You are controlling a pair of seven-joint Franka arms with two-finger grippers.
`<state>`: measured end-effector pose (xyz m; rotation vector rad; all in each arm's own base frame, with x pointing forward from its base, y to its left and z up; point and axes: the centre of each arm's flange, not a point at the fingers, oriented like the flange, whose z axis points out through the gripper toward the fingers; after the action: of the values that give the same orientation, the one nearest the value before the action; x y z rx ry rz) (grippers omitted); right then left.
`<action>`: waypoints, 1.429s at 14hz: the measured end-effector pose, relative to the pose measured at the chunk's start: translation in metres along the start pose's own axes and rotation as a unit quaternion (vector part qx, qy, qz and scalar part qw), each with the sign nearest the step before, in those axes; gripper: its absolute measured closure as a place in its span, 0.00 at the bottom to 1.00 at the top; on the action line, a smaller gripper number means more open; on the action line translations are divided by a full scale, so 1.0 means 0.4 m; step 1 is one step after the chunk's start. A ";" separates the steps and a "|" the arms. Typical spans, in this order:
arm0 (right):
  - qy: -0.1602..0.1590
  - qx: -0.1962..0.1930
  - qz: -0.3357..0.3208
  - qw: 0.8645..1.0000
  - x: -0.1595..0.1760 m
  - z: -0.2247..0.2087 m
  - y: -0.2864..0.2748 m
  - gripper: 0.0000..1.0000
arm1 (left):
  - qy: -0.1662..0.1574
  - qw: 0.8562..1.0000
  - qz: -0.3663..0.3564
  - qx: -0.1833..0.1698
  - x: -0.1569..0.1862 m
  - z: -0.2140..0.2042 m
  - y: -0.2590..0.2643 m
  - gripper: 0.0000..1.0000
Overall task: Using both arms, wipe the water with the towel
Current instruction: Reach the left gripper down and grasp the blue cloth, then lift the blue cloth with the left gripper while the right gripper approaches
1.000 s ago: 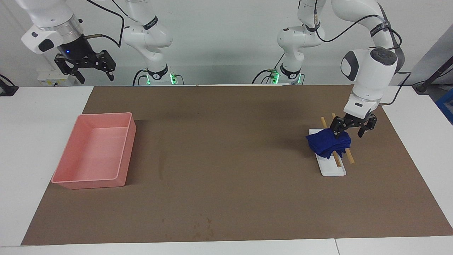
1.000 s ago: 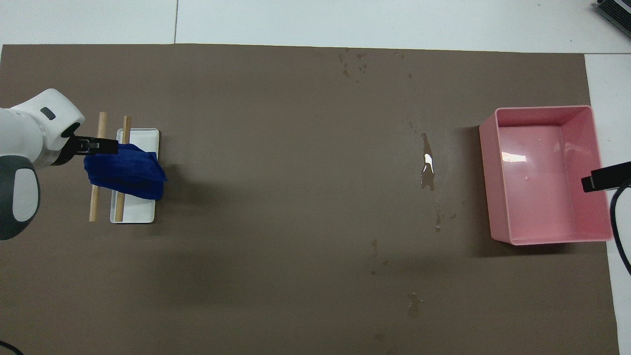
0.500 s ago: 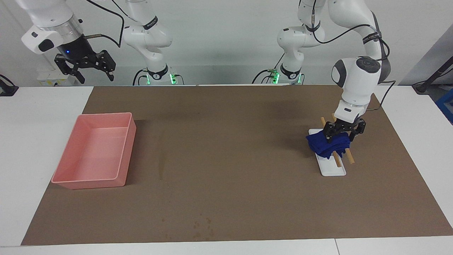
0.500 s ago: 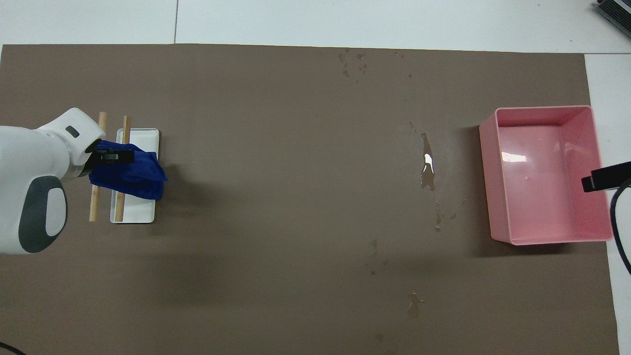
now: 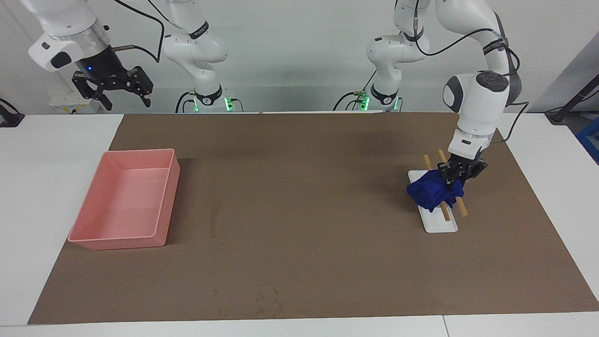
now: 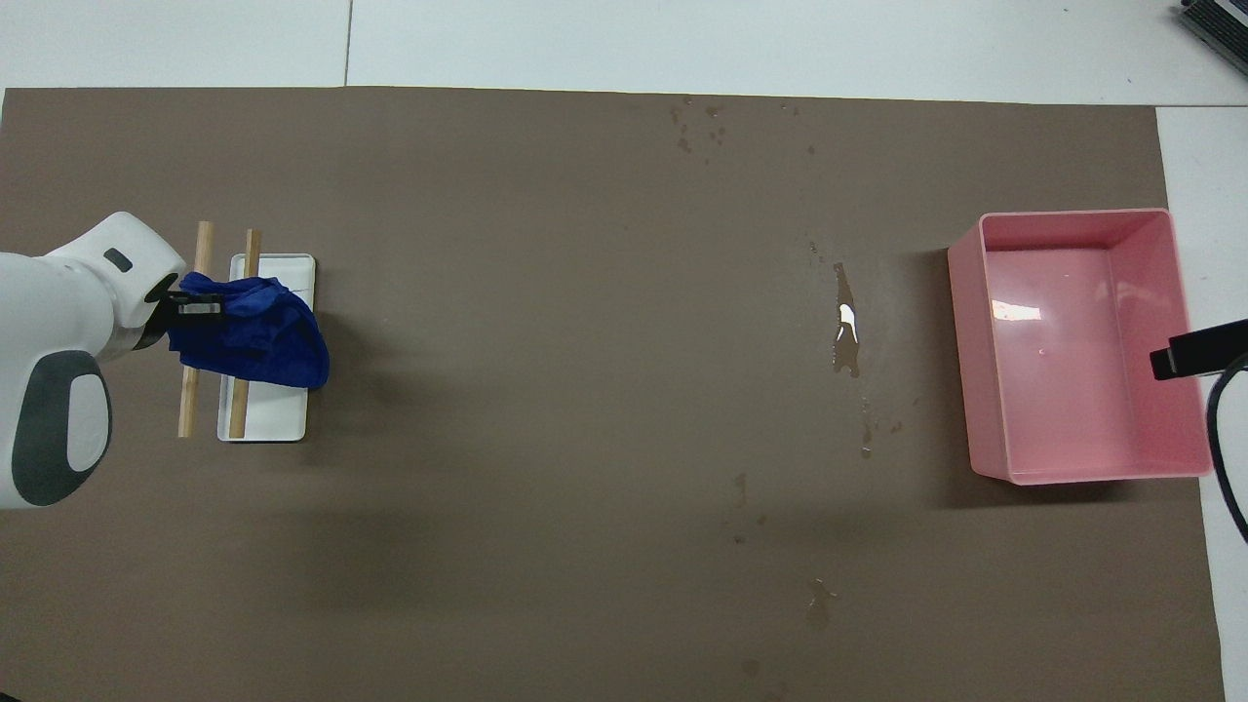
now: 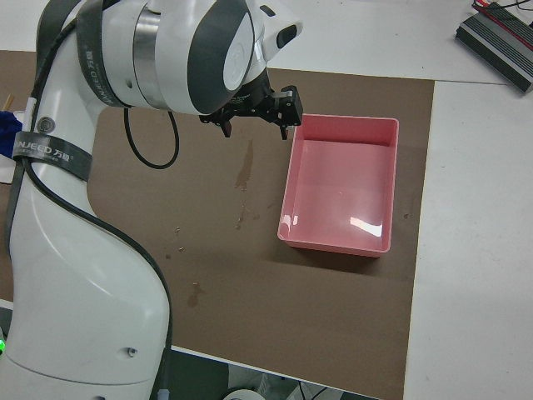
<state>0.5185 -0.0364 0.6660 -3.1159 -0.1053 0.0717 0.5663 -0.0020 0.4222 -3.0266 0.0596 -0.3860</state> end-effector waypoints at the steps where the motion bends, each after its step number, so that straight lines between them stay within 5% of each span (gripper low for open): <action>1: 0.000 0.000 0.000 1.000 0.000 0.000 0.000 0.00 | 0.000 1.000 0.000 0.000 0.000 0.000 0.000 0.67; 5: 0.000 0.000 0.000 1.000 0.000 0.000 0.000 0.00 | -0.008 1.000 0.000 0.001 0.009 -0.014 -0.001 0.67; 10: 0.000 0.000 0.000 1.000 0.000 0.000 0.000 0.00 | -0.014 1.000 -0.009 0.003 0.032 -0.052 0.002 0.82; 13: 0.000 0.000 0.000 1.000 0.000 0.000 0.000 0.00 | -0.030 0.995 -0.095 -0.008 0.050 -0.093 -0.002 0.82; 17: 0.000 0.000 -0.002 1.000 0.001 0.000 -0.006 0.00 | -0.069 0.947 -0.305 -0.069 0.086 -0.198 0.026 0.82; 20: 0.000 0.000 -0.003 1.000 0.001 0.000 -0.008 0.00 | -0.122 0.882 -0.441 -0.113 0.097 -0.270 0.097 0.82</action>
<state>0.5188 -0.0330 0.6660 -3.1149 -0.1150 0.0717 0.5754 -0.0517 0.5325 -3.0883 -1.4067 -0.0265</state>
